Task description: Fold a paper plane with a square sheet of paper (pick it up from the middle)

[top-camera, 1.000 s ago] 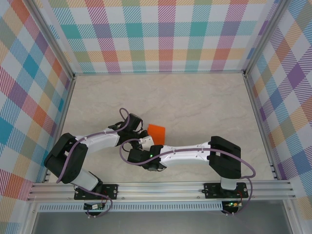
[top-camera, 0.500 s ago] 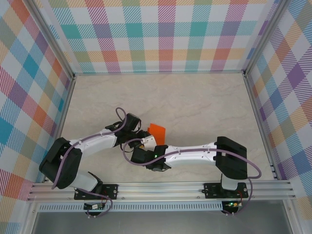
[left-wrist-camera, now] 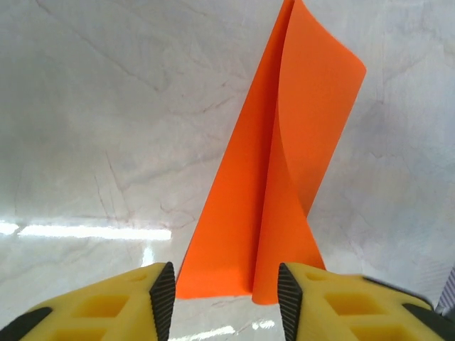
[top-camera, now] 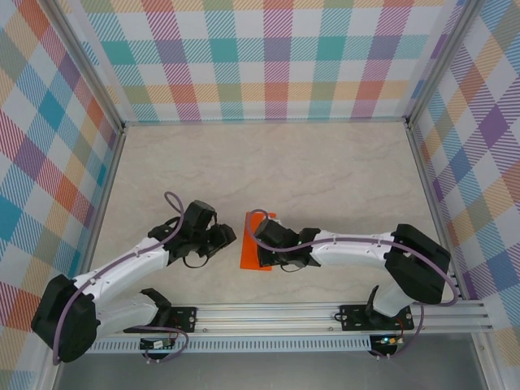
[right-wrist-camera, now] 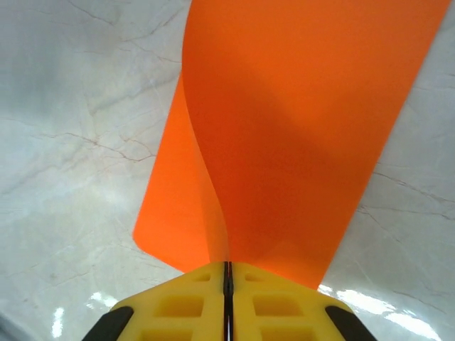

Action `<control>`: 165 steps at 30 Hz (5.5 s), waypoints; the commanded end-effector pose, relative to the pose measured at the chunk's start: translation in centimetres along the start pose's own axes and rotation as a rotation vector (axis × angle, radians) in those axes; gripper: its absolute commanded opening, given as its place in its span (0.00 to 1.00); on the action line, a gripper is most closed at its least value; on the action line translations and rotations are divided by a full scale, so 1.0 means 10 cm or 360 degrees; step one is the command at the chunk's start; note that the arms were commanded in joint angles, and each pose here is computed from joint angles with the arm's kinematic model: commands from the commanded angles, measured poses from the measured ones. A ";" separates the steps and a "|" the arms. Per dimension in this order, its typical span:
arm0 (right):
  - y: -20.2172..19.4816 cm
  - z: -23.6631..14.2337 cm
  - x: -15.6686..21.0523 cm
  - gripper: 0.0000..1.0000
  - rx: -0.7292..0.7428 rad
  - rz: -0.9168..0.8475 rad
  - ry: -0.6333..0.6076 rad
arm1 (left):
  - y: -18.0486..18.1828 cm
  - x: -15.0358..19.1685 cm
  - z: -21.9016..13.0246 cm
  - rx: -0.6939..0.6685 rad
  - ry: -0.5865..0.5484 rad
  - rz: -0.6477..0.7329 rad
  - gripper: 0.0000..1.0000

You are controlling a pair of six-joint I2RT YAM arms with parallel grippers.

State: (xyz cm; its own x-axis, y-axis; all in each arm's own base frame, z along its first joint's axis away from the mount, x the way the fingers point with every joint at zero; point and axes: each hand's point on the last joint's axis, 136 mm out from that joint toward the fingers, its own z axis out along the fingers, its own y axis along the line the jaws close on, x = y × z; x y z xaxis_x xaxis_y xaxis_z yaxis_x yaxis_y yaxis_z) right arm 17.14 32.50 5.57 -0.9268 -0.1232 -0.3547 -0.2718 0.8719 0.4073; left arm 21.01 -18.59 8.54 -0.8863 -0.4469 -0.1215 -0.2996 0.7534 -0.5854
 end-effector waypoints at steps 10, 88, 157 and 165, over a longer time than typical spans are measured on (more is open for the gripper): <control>-0.06 -0.02 -0.06 0.12 -0.0154 0.0053 0.0130 | -0.22 0.45 0.26 0.0041 0.0226 0.0194 0.31; -0.35 0.33 -0.21 0.14 0.0365 -0.0177 0.0300 | 0.42 0.48 0.53 -0.0539 0.0231 0.0342 0.13; -0.49 0.46 -0.07 0.14 0.0418 -0.0138 0.0366 | -0.45 0.06 0.50 0.0523 0.0113 -0.0080 0.00; -0.50 0.45 -0.06 0.14 0.0425 -0.0138 0.0365 | -0.48 0.07 0.56 0.0528 0.0133 -0.0063 0.00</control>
State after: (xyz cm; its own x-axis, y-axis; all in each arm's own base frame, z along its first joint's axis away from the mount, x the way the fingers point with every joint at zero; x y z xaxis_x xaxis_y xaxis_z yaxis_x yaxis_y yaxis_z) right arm 20.66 31.46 1.54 -0.9349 -0.2891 -0.2059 -0.3251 0.9303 0.1699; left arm 23.20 -24.73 5.94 -0.9029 -0.4293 -0.0204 -0.2456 0.5543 -0.7953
